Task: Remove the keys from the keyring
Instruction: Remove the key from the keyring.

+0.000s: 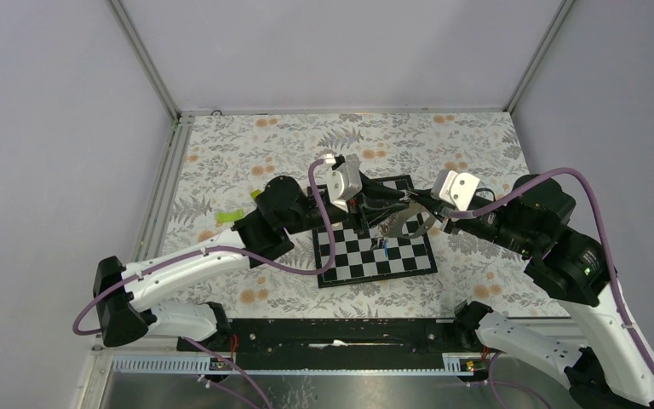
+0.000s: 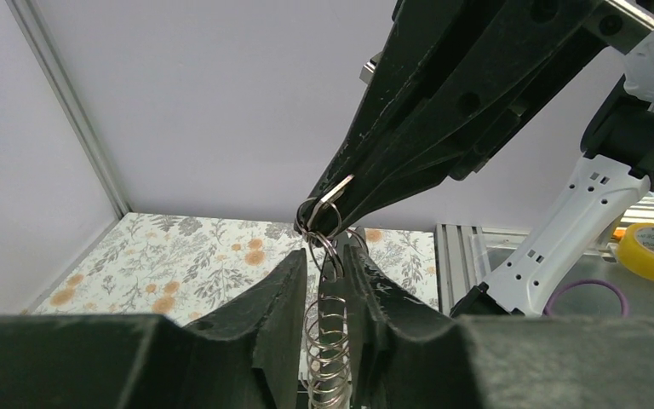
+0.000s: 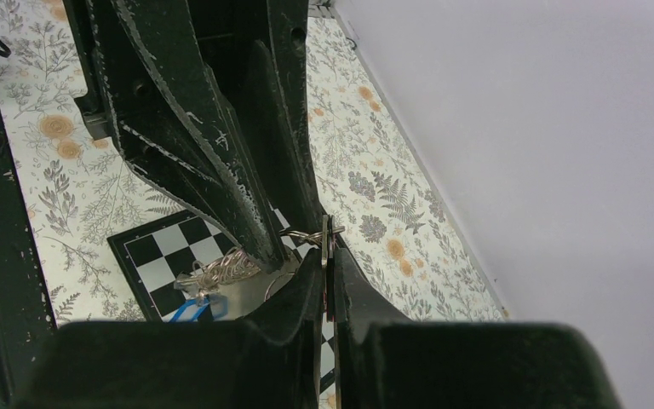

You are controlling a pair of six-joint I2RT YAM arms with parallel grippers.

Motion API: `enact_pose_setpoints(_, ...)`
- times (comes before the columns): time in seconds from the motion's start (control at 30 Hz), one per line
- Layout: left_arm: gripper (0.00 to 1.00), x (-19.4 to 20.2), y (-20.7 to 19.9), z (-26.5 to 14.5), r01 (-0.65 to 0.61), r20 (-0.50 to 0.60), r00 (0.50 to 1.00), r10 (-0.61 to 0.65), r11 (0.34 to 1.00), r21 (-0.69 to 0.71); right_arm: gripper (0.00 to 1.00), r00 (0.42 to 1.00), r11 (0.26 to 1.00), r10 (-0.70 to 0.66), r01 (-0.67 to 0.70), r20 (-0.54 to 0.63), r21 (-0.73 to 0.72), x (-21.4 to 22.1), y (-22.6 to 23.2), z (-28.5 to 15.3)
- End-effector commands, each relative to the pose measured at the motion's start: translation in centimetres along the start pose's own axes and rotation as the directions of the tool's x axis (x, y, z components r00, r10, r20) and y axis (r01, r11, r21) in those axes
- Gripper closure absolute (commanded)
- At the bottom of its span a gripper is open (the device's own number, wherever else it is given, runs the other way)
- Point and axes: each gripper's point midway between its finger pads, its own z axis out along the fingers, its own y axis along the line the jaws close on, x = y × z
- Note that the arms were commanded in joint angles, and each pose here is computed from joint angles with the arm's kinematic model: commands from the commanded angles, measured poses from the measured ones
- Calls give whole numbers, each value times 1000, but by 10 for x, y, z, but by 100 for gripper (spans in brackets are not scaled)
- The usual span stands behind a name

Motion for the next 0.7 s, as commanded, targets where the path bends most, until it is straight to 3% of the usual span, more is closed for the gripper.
enact_pose_setpoints(0.0,74,-39,-4,3,-27,105,994,24,999,20,100,999,1000,-3,2,48,28,-14,-7,-3)
enact_pose_setpoints(0.23,100,-36,-3,2,-23,90,996,21,1000,18,100,999,999,-11,9,52,46,-15,-10,-6)
enact_pose_setpoints(0.67,100,-41,0,-16,-37,54,998,39,999,-30,100,997,992,-59,54,44,111,-10,-18,-15)
